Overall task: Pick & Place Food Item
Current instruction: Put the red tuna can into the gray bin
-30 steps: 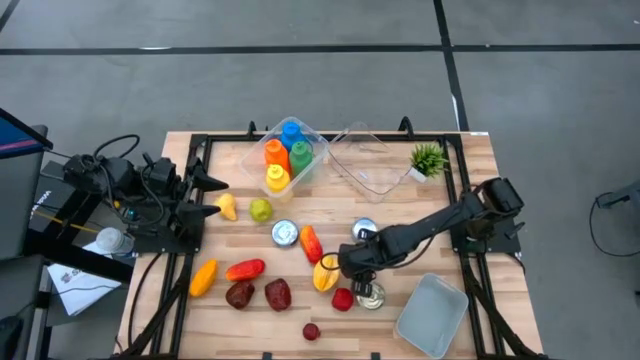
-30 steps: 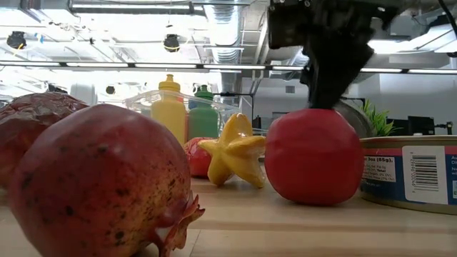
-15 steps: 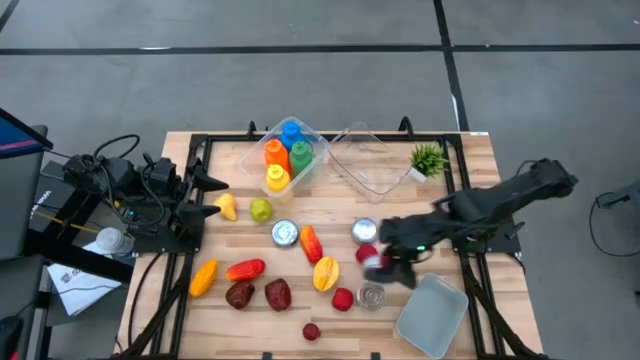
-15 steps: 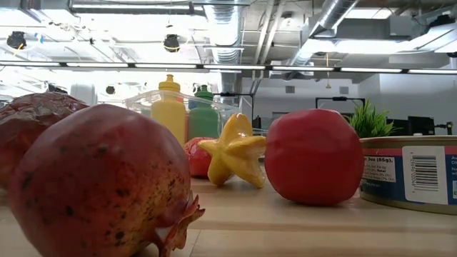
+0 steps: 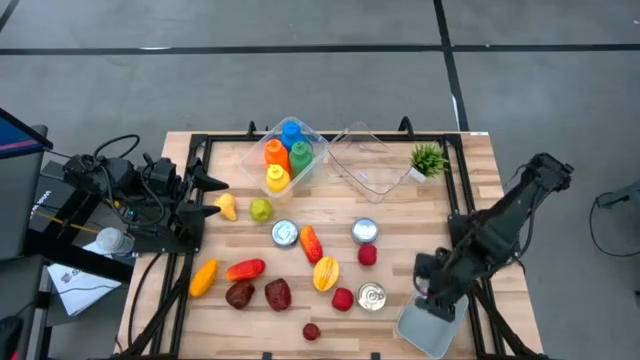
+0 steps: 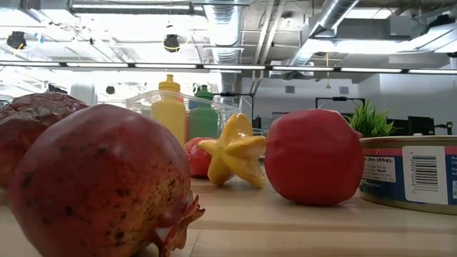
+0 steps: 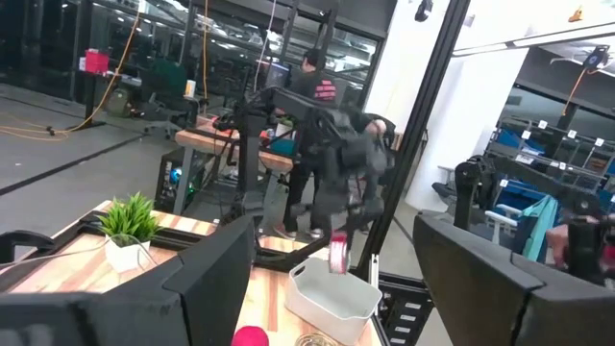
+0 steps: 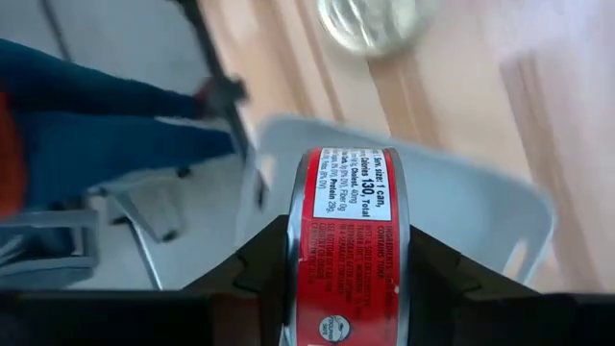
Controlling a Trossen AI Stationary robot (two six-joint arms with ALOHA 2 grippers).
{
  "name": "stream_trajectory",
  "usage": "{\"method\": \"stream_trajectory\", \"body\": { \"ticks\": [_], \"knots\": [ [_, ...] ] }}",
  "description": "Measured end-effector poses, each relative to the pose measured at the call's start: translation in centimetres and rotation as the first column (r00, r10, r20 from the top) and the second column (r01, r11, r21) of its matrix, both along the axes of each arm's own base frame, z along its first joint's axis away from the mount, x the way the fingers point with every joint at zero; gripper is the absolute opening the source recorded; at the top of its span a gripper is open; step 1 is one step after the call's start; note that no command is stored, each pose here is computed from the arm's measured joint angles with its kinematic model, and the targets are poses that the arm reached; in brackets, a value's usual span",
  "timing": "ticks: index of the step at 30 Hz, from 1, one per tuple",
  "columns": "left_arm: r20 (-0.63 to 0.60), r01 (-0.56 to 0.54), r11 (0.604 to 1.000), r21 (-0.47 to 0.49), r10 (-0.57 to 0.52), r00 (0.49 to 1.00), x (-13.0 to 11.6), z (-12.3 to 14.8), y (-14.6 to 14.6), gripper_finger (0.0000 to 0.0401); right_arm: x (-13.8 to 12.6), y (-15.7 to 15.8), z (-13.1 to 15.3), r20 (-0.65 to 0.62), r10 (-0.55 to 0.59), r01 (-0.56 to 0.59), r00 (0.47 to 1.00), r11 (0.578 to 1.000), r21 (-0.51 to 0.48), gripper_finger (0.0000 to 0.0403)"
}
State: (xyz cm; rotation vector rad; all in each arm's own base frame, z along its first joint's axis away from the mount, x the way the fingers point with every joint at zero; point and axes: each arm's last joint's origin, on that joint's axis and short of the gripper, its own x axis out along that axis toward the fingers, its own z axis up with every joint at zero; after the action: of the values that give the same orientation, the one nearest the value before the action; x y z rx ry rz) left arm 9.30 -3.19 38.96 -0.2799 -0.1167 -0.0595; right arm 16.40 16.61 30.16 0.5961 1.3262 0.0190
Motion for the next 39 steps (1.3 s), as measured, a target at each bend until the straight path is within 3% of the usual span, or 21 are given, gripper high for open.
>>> {"method": "stream_trajectory", "body": {
  "ticks": [3, 8, 16, 20, 32, 34, 39],
  "knots": [
    [-0.002, 0.000, 1.000, 0.002, 0.000, 1.000, 0.0, 0.0, 0.0, 0.0273, -0.5, 0.8, -3.2, -0.057, -0.013, 0.014, 0.998, 0.999, 0.028, 0.0138],
    [-0.004, 0.000, 1.000, 0.005, 0.000, 1.000, 0.0, 0.0, 0.0, 0.0273, -0.3, 1.4, -7.1, -0.017, -0.004, 0.006, 1.000, 0.990, 0.141, 0.0138],
    [-0.004, -0.002, 1.000, 0.002, 0.002, 1.000, 0.0, 0.0, 0.0, 0.0273, -0.8, 1.0, -11.0, 0.003, 0.019, -0.019, 1.000, 0.976, 0.217, 0.0138],
    [-0.005, -0.023, 1.000, -0.001, 0.023, 1.000, 0.0, 0.0, 0.1, 0.0273, -1.2, 1.2, -12.3, 0.015, 0.065, -0.067, 0.998, 0.947, 0.315, 0.0138],
    [-0.005, -0.029, 1.000, -0.002, 0.029, 1.000, 0.0, 0.0, 0.1, 0.0273, -1.4, 0.4, -13.6, -0.042, 0.064, -0.045, 0.997, 0.936, 0.348, 0.0138],
    [-0.005, -0.028, 1.000, -0.002, 0.028, 1.000, 0.0, 0.0, 0.1, 0.0273, -1.4, 0.4, -13.6, -0.061, 0.047, -0.023, 0.997, 0.937, 0.348, 0.0158],
    [-0.005, -0.028, 1.000, -0.002, 0.028, 1.000, 0.0, 0.0, 0.1, 0.0273, -1.6, 0.0, -13.9, -0.155, -0.004, 0.055, 0.988, 0.943, 0.329, 0.0275]
  ]
}}
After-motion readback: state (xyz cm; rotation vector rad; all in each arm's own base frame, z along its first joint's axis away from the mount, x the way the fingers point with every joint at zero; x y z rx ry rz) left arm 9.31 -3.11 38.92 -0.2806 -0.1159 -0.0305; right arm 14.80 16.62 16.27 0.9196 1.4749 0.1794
